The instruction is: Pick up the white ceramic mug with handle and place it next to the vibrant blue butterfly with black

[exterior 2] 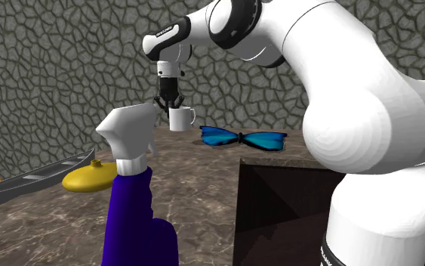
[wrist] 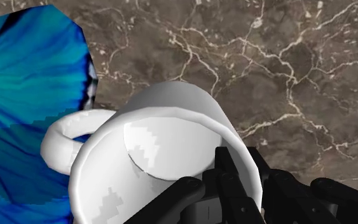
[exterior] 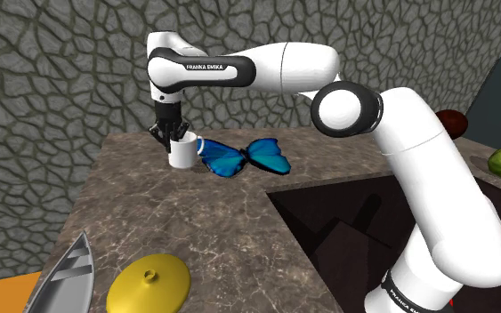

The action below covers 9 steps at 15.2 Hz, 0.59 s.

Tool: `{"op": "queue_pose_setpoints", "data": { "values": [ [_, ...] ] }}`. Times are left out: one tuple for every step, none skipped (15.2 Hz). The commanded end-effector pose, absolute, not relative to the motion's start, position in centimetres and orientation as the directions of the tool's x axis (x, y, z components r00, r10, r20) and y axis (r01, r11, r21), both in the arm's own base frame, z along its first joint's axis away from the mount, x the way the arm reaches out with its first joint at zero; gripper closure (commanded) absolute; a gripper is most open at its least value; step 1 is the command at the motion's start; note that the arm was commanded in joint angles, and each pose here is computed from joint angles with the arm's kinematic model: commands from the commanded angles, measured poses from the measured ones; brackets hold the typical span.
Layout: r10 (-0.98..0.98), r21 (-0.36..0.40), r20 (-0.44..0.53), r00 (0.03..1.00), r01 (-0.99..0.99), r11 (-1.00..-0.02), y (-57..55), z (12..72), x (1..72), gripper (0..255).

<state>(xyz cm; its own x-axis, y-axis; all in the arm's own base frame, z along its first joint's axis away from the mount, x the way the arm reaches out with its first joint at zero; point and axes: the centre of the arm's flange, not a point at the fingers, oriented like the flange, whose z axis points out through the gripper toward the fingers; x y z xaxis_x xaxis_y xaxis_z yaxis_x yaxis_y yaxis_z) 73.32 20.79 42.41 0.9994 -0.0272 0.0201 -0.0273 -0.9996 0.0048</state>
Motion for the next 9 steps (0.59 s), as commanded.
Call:
{"op": "queue_pose_setpoints", "data": {
  "values": [
    [-0.027, 0.004, 0.021, 0.999, -0.027, -1.0, 20.9, 41.4, 73.2, 255],
    [-0.027, 0.004, 0.021, 0.999, -0.027, -1.0, 20.9, 40.9, 73.2, 255],
    [-0.027, 0.004, 0.021, 0.999, -0.027, -1.0, 20.9, 40.4, 73.2, 255],
    [-0.027, 0.004, 0.021, 0.999, -0.027, -1.0, 20.9, 39.8, 73.2, 255],
    [-0.027, 0.004, 0.021, 0.999, -0.027, -1.0, 20.9, 39.3, 73.2, 255],
    [-0.027, 0.004, 0.021, 0.999, -0.027, -1.0, 20.9, 38.8, 73.2, 255],
    [-0.027, 0.004, 0.021, 0.999, -0.027, -1.0, 20.9, 38.3, 73.2, 255],
    [-0.027, 0.004, 0.021, 0.999, -0.027, -1.0, 20.9, 37.7, 73.2, 255],
    [-0.027, 0.004, 0.021, 0.999, -0.027, -1.0, 20.9, 37.2, 73.2, 255]
  ]
}}
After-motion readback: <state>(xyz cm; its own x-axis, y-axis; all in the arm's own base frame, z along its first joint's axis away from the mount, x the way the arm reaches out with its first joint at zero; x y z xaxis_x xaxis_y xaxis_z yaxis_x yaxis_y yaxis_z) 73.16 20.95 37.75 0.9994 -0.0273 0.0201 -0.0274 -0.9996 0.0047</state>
